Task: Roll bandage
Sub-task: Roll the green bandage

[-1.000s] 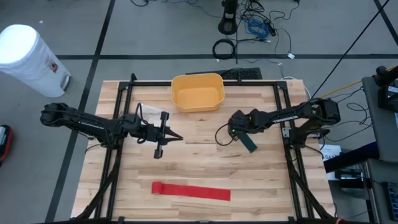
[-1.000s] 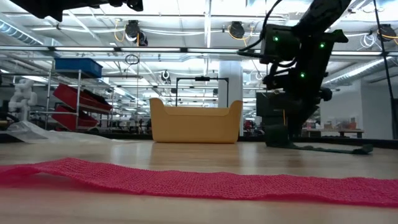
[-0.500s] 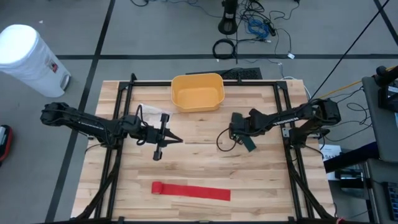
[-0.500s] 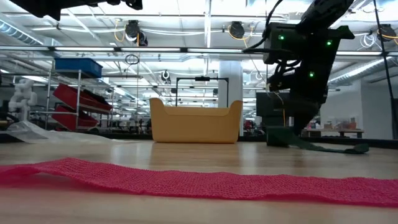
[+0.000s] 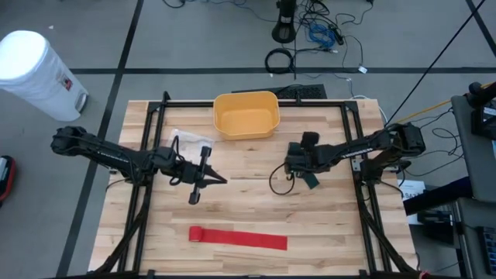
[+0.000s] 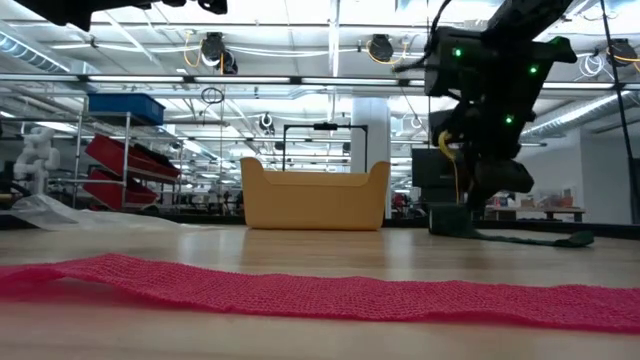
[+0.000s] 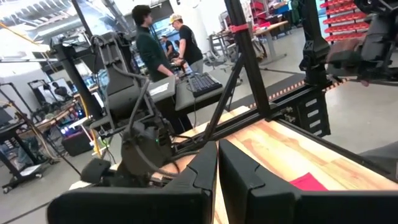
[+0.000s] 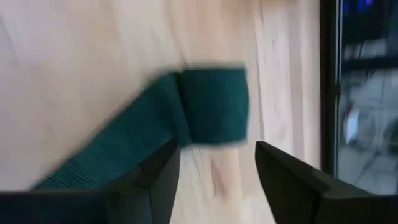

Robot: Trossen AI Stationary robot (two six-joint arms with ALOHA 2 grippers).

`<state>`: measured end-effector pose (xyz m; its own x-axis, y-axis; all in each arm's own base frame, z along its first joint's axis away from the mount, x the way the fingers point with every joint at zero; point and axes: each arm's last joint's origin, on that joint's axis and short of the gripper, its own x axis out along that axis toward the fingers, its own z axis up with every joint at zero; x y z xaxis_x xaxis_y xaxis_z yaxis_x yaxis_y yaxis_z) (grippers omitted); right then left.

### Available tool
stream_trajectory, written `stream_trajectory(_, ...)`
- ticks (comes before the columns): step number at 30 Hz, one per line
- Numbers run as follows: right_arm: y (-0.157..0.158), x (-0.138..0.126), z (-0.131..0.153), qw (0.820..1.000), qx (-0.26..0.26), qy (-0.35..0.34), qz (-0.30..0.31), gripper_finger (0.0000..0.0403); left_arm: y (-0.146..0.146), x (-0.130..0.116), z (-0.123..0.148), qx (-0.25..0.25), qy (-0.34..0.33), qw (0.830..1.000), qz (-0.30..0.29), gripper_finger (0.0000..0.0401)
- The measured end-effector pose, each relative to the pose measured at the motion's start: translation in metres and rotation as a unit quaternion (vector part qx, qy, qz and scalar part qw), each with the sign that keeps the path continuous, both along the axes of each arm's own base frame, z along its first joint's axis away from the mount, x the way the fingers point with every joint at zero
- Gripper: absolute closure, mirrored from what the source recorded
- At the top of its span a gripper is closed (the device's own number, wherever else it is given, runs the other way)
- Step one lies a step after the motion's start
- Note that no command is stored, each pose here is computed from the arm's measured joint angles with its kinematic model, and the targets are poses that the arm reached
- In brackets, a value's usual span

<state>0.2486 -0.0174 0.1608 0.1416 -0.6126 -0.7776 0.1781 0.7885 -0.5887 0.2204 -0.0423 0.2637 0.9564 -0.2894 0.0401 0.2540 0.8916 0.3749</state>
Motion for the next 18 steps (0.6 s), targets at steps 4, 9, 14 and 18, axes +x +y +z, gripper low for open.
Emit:
stream_trajectory(4, 0.002, 0.004, 0.002, 0.996, -0.054, 0.029, 0.059, 0.0197, -0.004, -0.001, 0.000, 0.000, 0.001, 1.000, -0.010, 0.0379)
stream_trajectory(9, 0.001, 0.001, 0.003, 0.992, -0.079, 0.061, 0.074, 0.0197, -0.008, -0.002, -0.001, 0.001, 0.005, 1.000, -0.019, 0.0379)
stream_trajectory(14, 0.004, -0.002, 0.002, 0.989, -0.078, 0.087, 0.089, 0.0197, -0.010, -0.002, -0.003, 0.003, 0.014, 1.000, -0.022, 0.0379)
stream_trajectory(18, 0.004, -0.007, 0.002, 0.985, -0.076, 0.121, 0.100, 0.0197, -0.010, -0.002, -0.003, 0.003, 0.016, 1.000, -0.022, 0.0379)
